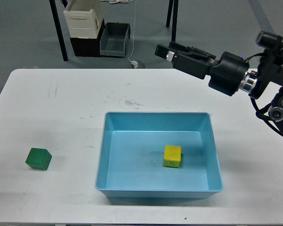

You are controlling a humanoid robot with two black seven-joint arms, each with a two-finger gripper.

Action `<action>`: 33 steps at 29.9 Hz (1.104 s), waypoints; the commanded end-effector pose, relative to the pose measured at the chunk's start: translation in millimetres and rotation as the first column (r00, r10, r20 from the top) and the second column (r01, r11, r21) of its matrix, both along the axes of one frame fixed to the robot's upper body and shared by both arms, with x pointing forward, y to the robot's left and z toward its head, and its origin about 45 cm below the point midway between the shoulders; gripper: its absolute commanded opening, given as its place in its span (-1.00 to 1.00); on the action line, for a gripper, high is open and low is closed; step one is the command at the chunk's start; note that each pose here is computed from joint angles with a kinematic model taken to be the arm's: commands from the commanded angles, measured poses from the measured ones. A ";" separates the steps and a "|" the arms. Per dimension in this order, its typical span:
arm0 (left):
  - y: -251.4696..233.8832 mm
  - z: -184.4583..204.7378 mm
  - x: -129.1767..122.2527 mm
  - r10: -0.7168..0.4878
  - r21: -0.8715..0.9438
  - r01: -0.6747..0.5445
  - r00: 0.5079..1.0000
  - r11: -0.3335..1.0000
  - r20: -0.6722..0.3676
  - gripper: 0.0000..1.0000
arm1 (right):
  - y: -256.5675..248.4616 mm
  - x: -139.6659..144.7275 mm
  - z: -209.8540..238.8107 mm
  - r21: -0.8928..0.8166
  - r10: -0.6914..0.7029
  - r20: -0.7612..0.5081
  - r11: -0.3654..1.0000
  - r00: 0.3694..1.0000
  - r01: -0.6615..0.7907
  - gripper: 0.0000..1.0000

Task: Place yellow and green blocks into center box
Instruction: 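Release the yellow cube in the tray and raise the right gripper away, then lower the left gripper onto the green cube and close it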

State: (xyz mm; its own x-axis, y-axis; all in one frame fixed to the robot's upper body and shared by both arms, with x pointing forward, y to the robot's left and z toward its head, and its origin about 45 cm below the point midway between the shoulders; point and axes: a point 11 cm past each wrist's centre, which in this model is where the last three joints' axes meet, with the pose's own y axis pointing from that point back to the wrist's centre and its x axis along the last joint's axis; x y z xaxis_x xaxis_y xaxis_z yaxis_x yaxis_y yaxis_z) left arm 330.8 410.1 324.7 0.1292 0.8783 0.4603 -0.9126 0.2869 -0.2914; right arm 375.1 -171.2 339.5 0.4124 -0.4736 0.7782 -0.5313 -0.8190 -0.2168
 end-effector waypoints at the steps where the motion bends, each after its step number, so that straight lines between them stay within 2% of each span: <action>1: -4.6 13.0 -0.2 -0.091 0.207 0.097 0.995 0.974 -0.036 1.00 | -42.9 2.4 -8.2 0.164 -0.181 -0.086 0.967 0.980 0.193 0.95; 4: -6.7 16.9 -0.8 -0.146 0.380 0.175 0.984 0.908 -0.104 1.00 | -71.0 0.0 -16.6 0.267 -0.284 -0.143 0.911 0.948 0.314 0.96; 8: -8.7 -3.9 -7.3 -0.162 0.611 0.269 0.961 0.745 -0.225 1.00 | -89.6 -25.0 -29.7 0.326 -0.333 -0.179 0.868 0.926 0.375 0.97; 13: -14.5 -30.5 -16.6 -0.179 0.755 0.377 0.925 0.536 -0.335 1.00 | -101.6 -50.2 -40.5 0.386 -0.385 -0.214 0.811 0.898 0.440 0.97; 19: -19.7 -57.4 -32.1 -0.199 0.832 0.473 0.880 0.288 -0.432 1.00 | -120.4 -71.6 -63.6 0.408 -0.452 -0.287 0.740 0.844 0.535 0.98; 24: -11.4 -85.3 -54.9 -0.183 0.831 0.551 0.827 0.079 -0.532 1.00 | -148.2 -88.9 -71.7 0.404 -0.514 -0.319 0.686 0.797 0.605 0.98; 30: -4.2 -109.1 -69.8 -0.166 0.804 0.588 0.788 -0.084 -0.593 1.00 | -176.3 -100.8 -82.8 0.490 -0.506 -0.426 0.567 0.750 0.661 0.98; 33: -2.9 -116.9 -75.3 -0.161 0.787 0.611 0.771 -0.088 -0.617 1.00 | -179.7 -105.0 -87.6 0.489 -0.516 -0.442 0.546 0.733 0.680 0.98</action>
State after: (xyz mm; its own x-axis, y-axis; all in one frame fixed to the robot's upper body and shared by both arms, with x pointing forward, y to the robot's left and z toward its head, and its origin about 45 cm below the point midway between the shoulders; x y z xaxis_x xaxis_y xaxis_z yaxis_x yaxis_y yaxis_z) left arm 261.4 405.5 216.2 0.5385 -0.5365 0.6498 -0.4991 0.4183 0.7589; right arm 274.3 -346.5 256.8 -0.0095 -0.9818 0.1895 -0.9389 -0.0565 -0.3395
